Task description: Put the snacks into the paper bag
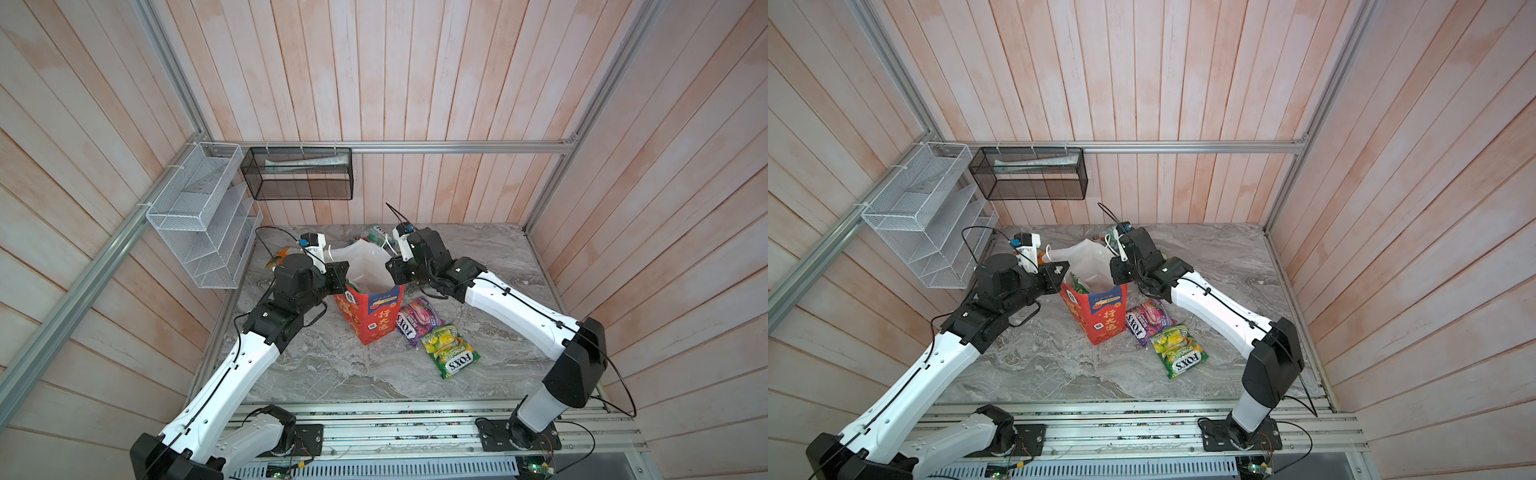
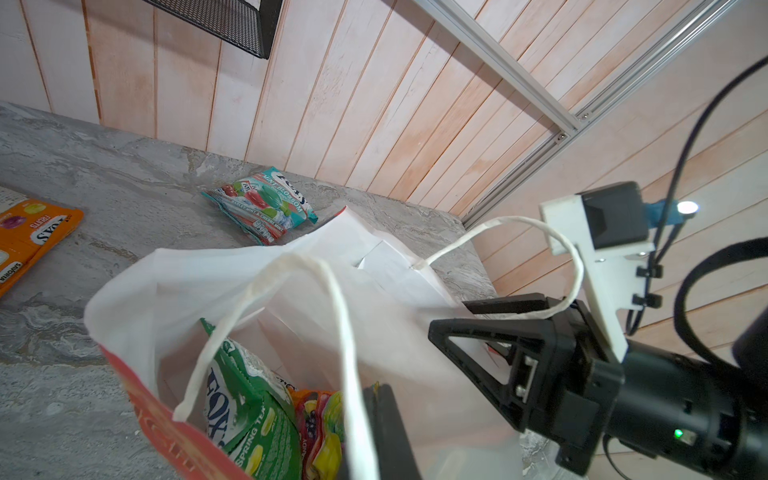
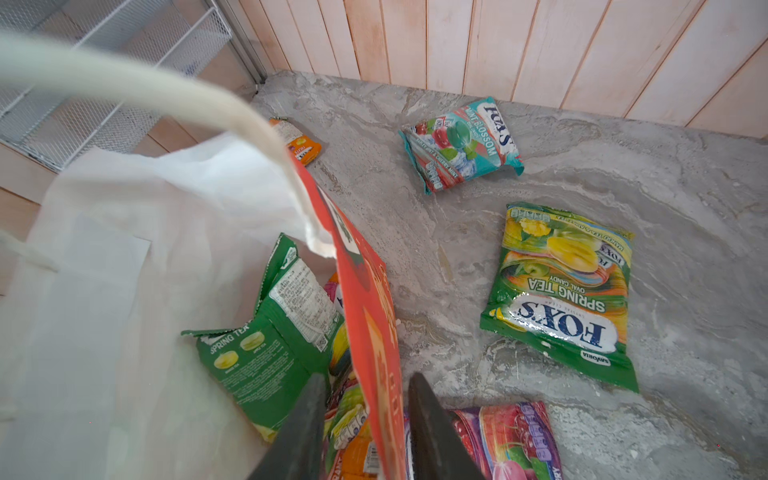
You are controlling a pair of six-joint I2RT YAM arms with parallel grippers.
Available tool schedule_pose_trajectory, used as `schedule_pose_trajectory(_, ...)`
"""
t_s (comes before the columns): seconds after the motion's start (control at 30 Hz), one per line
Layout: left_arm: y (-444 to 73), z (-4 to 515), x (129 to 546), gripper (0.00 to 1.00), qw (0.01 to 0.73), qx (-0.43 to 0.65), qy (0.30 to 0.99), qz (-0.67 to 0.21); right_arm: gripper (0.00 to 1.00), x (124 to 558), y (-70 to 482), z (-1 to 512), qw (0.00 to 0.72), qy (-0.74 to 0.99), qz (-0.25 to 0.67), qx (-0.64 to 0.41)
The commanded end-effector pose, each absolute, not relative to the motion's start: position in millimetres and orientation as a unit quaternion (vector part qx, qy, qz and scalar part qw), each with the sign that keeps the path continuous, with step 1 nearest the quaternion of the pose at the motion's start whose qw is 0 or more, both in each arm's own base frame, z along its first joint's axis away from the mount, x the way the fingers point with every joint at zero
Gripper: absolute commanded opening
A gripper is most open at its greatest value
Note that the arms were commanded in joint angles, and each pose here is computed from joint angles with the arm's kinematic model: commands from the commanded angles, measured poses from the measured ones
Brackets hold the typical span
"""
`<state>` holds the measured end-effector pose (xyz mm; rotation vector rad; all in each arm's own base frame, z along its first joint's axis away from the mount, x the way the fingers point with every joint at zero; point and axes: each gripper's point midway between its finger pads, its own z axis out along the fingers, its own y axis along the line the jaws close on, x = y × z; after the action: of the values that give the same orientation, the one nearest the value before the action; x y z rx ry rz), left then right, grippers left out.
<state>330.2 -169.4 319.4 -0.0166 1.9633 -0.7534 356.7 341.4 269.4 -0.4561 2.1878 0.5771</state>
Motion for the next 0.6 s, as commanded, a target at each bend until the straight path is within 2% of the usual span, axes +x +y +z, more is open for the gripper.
schedule_pose_trajectory(0.0,-173.3,335.9,330.0,0.0,0.513,0.008,0.797,-0.321,0.36,353.2,333.8,298.3,0.43,0.854,0.235,-0.178)
schedule_pose_trajectory(0.1,-174.7,336.2,330.3,0.0,0.51,0.009,0.797,-0.323,0.34,353.5,332.0,299.9,0.43,0.854,0.23,-0.179)
schedule_pose_trajectory(0.2,-174.4,336.2,329.4,0.0,0.511,0.01,0.796,-0.323,0.28,354.6,332.4,296.4,0.426,0.858,0.223,-0.18)
schedule_pose_trajectory(0.57,-176.2,337.0,328.7,0.0,0.511,0.015,0.795,-0.326,0.28,361.1,331.1,281.5,0.418,0.873,0.173,-0.181)
